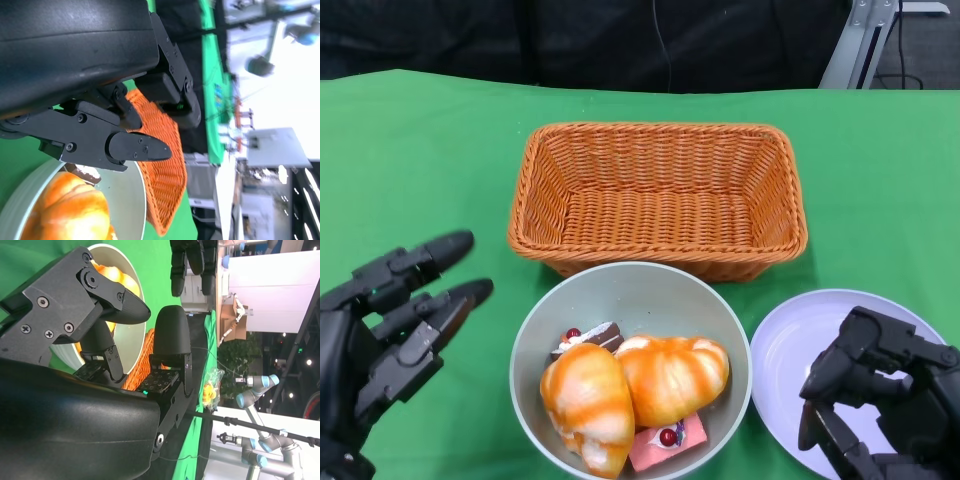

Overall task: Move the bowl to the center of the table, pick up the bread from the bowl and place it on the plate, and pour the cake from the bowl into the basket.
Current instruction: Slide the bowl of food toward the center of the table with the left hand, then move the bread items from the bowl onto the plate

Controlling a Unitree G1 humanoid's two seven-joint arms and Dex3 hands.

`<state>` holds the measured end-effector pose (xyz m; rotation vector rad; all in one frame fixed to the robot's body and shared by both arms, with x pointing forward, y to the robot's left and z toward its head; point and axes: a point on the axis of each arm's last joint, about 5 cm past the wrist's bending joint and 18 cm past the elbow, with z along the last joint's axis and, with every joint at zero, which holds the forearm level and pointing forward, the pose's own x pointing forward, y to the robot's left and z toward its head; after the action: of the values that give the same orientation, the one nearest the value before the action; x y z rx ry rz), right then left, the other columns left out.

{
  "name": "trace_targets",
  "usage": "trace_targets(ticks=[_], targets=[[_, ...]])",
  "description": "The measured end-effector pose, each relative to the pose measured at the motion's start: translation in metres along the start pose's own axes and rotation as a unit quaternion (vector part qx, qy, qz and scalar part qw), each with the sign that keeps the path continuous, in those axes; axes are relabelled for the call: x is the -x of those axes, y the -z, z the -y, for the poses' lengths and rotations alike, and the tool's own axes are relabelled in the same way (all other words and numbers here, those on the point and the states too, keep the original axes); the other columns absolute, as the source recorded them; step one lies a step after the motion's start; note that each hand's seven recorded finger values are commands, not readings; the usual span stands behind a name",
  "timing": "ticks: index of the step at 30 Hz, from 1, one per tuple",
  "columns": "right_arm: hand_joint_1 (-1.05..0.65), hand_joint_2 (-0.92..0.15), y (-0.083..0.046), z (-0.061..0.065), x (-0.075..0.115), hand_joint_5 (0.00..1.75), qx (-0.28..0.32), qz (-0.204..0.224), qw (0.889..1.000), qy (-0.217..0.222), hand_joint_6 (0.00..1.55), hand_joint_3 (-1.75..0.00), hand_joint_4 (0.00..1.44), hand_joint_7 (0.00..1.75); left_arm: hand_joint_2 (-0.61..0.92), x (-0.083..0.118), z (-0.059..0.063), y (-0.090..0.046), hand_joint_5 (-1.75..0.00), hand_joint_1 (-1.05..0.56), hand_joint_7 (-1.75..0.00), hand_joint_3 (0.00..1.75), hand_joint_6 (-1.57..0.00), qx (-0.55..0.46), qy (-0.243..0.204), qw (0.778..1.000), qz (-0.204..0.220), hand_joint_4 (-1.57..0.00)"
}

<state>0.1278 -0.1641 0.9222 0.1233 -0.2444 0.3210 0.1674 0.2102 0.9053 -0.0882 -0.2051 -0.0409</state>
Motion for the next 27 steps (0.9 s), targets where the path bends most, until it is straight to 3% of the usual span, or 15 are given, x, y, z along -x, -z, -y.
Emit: trace_targets(ticks=[2, 4, 7, 11, 20, 25, 27], targets=[[-0.20, -0.47, 0.000, 0.002, 0.001, 1.56, 0.000, -0.001, 1.000, 0.005, 0.72, -1.02, 0.76, 1.30, 0.92, 0.001, -0.002, 0.003, -0.78, -0.16, -0.27, 0.23, -1.16, -0.034, 0.020, 0.999, 0.021, -0.99], [-0.20, -0.48, 0.000, 0.003, 0.002, 1.57, -0.003, -0.001, 1.000, 0.008, 0.72, -1.01, 0.76, 1.30, 0.92, 0.002, -0.003, 0.006, -1.04, -0.15, -0.36, 0.25, -1.13, -0.056, 0.031, 0.997, 0.038, -0.89], [-0.19, -0.43, -0.001, 0.004, 0.003, 1.57, -0.001, 0.000, 1.000, 0.009, 0.71, -1.07, 0.76, 1.30, 0.92, 0.004, -0.003, 0.009, -1.26, -0.15, -0.65, 0.30, -1.00, -0.070, 0.037, 0.995, 0.055, -0.78], [-0.21, -0.40, -0.003, 0.006, 0.004, 1.55, 0.006, 0.009, 1.000, 0.012, 0.71, -1.10, 0.76, 1.28, 0.92, 0.004, -0.002, 0.010, -1.34, -0.14, -0.79, 0.33, -0.93, -0.071, 0.037, 0.995, 0.065, -0.75], [-0.22, -0.44, -0.018, 0.008, 0.002, 1.47, 0.029, 0.030, 0.999, 0.002, 0.67, -0.96, 0.66, 1.11, 0.92, 0.003, 0.003, 0.016, -1.43, -0.19, -0.93, 0.35, -0.85, -0.021, 0.012, 0.996, 0.089, -0.71], [-0.28, -0.63, -0.028, 0.007, 0.001, 1.32, 0.063, 0.026, 0.998, -0.017, 0.55, -0.58, 0.49, 0.95, 0.92, 0.002, 0.004, 0.017, -1.46, -0.19, -0.97, 0.34, -0.82, -0.015, 0.011, 0.996, 0.091, -0.69], [-0.30, -0.75, -0.033, 0.005, 0.001, 1.21, 0.086, 0.026, 0.996, -0.025, 0.52, -0.35, 0.46, 0.82, 0.92, 0.002, 0.004, 0.017, -1.45, -0.20, -0.98, 0.33, -0.82, -0.011, 0.009, 0.996, 0.092, -0.69]])
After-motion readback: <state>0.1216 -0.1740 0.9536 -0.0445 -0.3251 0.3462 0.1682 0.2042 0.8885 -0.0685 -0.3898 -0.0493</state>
